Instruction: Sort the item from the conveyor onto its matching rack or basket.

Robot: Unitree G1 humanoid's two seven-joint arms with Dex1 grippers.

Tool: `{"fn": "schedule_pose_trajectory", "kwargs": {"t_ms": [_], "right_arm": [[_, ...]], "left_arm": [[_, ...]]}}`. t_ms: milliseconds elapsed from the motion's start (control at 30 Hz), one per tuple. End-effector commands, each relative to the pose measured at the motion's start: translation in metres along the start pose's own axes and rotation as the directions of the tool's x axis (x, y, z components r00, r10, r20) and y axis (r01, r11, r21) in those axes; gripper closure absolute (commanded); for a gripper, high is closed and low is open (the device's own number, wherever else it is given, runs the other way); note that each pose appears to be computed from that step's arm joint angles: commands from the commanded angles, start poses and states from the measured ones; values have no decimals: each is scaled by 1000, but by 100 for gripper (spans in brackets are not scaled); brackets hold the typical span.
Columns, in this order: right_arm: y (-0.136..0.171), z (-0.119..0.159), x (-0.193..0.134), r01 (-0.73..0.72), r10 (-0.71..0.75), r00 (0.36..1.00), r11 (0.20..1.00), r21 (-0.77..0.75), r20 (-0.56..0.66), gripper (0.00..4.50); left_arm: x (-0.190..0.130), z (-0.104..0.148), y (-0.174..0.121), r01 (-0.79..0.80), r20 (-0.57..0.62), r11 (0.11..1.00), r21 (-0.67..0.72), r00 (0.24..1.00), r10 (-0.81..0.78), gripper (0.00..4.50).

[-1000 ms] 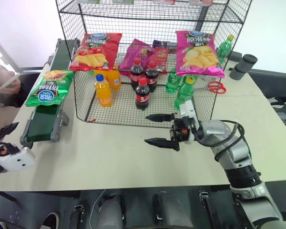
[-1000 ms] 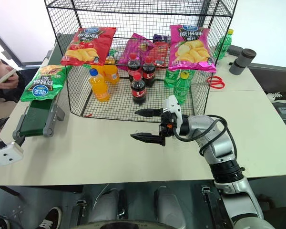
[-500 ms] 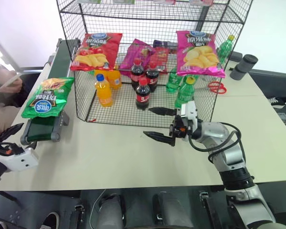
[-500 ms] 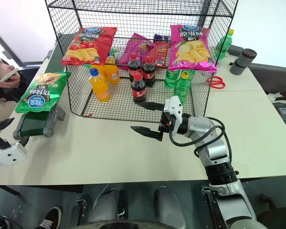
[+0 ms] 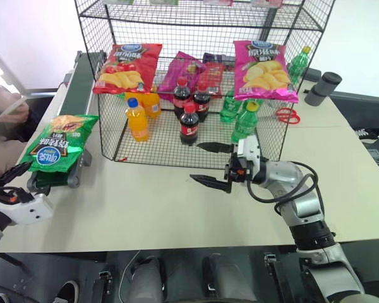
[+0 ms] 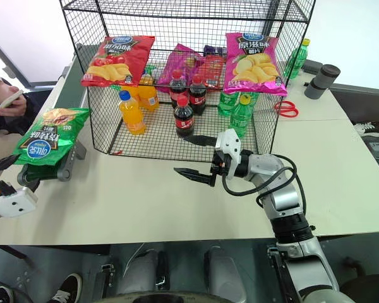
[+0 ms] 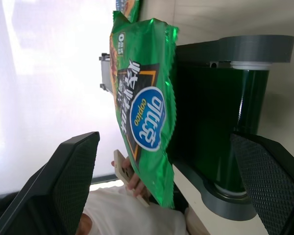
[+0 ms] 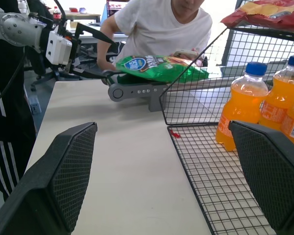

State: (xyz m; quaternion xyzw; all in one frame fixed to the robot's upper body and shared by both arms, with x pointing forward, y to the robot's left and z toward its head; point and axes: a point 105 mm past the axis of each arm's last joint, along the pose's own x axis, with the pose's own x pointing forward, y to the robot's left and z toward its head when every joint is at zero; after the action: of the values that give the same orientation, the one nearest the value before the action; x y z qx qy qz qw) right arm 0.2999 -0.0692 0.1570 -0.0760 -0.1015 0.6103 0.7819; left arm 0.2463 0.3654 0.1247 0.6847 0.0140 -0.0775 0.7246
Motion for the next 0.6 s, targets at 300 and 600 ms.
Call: {"fn": "schedule_pose_trajectory", "kwargs": {"t_ms": [300, 600], "right_arm": [[-2, 6, -1, 15, -15, 1000, 999, -52, -10, 2], [-9, 6, -7, 44, -47, 998, 996, -71, -34, 0]], "left_arm": [[8, 1, 13, -42, 7, 999, 2, 999, 42, 0], [13, 4, 7, -3, 29, 998, -55, 1000, 4, 134]]}}
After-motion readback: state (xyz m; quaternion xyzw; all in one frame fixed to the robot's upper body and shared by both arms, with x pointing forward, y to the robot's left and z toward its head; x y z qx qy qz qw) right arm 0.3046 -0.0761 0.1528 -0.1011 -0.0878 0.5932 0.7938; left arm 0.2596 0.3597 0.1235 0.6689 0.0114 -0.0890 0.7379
